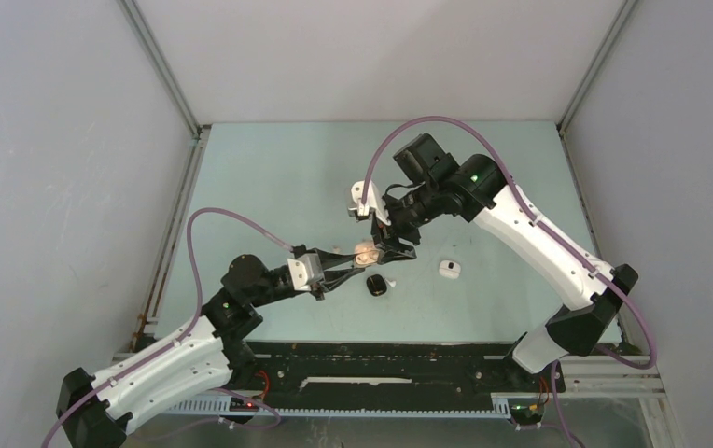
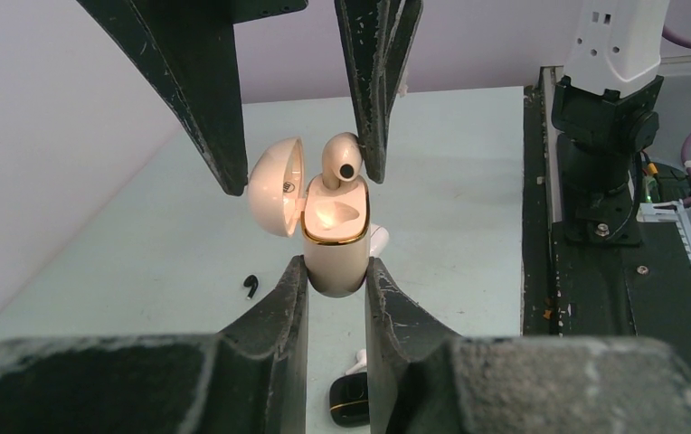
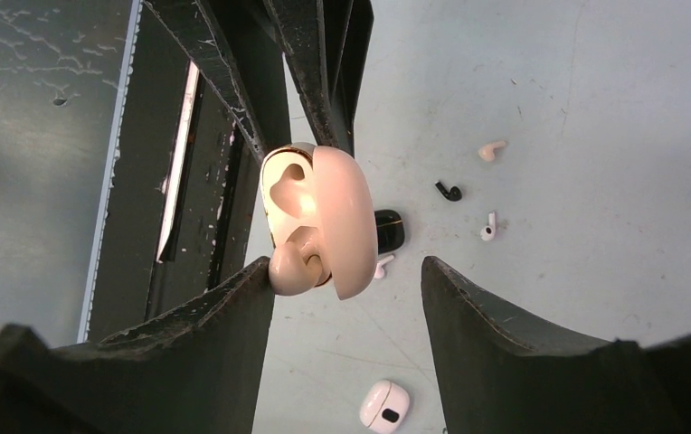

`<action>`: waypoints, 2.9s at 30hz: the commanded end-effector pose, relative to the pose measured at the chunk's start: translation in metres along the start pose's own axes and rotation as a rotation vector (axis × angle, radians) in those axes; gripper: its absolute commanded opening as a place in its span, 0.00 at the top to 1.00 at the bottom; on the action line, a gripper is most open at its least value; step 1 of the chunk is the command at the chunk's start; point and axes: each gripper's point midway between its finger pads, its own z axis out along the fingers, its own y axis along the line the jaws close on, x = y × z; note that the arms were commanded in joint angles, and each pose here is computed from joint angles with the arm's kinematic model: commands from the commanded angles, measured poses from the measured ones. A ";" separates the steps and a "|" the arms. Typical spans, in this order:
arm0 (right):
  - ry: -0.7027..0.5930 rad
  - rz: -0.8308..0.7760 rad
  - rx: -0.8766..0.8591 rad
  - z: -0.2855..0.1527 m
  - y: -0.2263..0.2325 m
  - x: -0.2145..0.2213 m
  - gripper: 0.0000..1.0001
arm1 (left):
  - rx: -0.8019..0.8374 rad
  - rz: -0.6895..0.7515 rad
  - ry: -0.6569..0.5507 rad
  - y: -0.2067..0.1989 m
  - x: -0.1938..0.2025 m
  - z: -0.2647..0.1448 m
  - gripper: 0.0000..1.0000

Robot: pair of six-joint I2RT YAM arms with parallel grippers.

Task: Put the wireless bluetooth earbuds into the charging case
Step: Adjust the right earbud in the right side groove of the charging case, then pick up the left earbud from the center of the board.

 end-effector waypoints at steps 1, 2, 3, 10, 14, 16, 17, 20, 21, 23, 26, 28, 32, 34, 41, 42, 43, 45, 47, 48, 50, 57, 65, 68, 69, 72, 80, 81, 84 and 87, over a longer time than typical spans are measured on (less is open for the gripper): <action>-0.026 -0.037 0.016 -0.006 -0.004 -0.012 0.37 | 0.001 0.038 -0.059 0.003 -0.027 0.003 1.00; -0.022 -0.036 0.010 -0.007 -0.002 -0.010 0.37 | 0.000 0.037 -0.058 0.003 -0.027 0.003 1.00; -0.017 -0.037 0.000 -0.007 0.001 -0.009 0.37 | -0.001 0.036 -0.055 0.003 -0.026 0.003 1.00; -0.034 -0.012 -0.019 -0.007 0.007 -0.011 0.37 | 0.000 0.031 -0.052 0.003 -0.025 0.004 1.00; -0.036 -0.004 -0.027 -0.004 0.006 -0.011 0.37 | 0.001 0.028 -0.051 0.003 -0.025 0.004 1.00; -0.042 -0.003 -0.027 -0.004 0.006 -0.013 0.37 | -0.002 0.029 -0.052 0.004 -0.025 0.004 1.00; -0.045 0.000 -0.020 -0.005 0.005 -0.014 0.37 | -0.003 0.030 -0.052 0.004 -0.025 0.004 1.00; -0.046 0.010 -0.007 -0.004 0.002 -0.014 0.37 | 0.001 0.033 -0.053 0.003 -0.026 0.004 1.00; -0.046 0.012 -0.005 -0.004 0.000 -0.014 0.37 | 0.002 0.032 -0.051 0.003 -0.025 0.004 1.00; -0.044 0.020 0.002 -0.002 -0.002 -0.014 0.37 | 0.003 0.032 -0.046 0.003 -0.024 0.004 1.00; -0.044 0.029 -0.002 0.000 -0.003 -0.014 0.37 | 0.004 0.032 -0.044 0.003 -0.024 0.004 1.00; -0.045 0.037 -0.001 0.002 -0.005 -0.014 0.37 | 0.002 0.032 -0.045 0.003 -0.024 0.004 1.00; -0.039 0.050 0.011 0.004 -0.009 -0.013 0.37 | 0.003 0.032 -0.046 0.003 -0.024 0.004 1.00; -0.035 0.058 0.025 0.005 -0.012 -0.012 0.37 | 0.004 0.033 -0.048 0.003 -0.024 0.004 1.00; -0.058 0.061 0.020 0.004 -0.012 -0.017 0.37 | 0.007 0.027 -0.039 0.002 -0.023 0.005 1.00; -0.063 0.057 0.006 0.003 -0.009 -0.018 0.37 | 0.004 0.026 -0.040 0.003 -0.023 0.005 1.00; -0.067 0.054 -0.012 0.003 -0.005 -0.018 0.37 | 0.001 0.026 -0.042 0.003 -0.023 0.004 1.00; -0.086 0.046 -0.054 0.001 0.004 -0.021 0.36 | -0.007 0.026 -0.047 0.004 -0.024 0.004 1.00; -0.120 0.041 -0.106 -0.004 0.016 -0.026 0.35 | -0.013 0.024 -0.047 0.005 -0.024 0.004 1.00; -0.151 0.043 -0.149 -0.009 0.024 -0.032 0.34 | -0.016 0.023 -0.047 0.006 -0.024 0.004 1.00; -0.246 0.059 -0.230 -0.023 0.036 -0.047 0.32 | -0.018 0.021 -0.046 0.006 -0.024 0.004 1.00; -0.437 0.139 -0.151 -0.078 0.000 -0.062 0.32 | -0.048 0.016 -0.060 0.011 -0.028 0.002 1.00; -0.352 0.334 0.287 -0.062 -0.099 0.029 0.43 | -0.163 -0.015 -0.180 0.022 -0.061 -0.018 1.00; -0.217 0.349 0.397 -0.035 -0.122 0.069 0.52 | -0.244 -0.050 -0.252 0.030 -0.082 -0.034 1.00; -0.188 0.369 0.417 -0.026 -0.132 0.078 0.54 | -0.275 -0.057 -0.274 0.034 -0.088 -0.041 1.00; -0.175 0.497 0.390 0.000 -0.154 0.090 0.61 | -0.378 -0.103 -0.331 0.044 -0.101 -0.062 1.00; 0.015 0.382 0.285 0.104 -0.187 0.110 0.65 | -0.509 -0.157 -0.435 0.049 -0.109 -0.106 1.00; 0.029 0.353 0.270 0.116 -0.189 0.111 0.64 | -0.505 -0.156 -0.434 0.047 -0.110 -0.107 1.00; 0.107 0.247 0.275 0.148 -0.195 0.116 0.64 | -0.497 -0.155 -0.418 0.044 -0.112 -0.111 1.00; 0.191 0.143 0.304 0.176 -0.194 0.120 0.65 | -0.501 -0.142 -0.402 0.044 -0.113 -0.113 1.00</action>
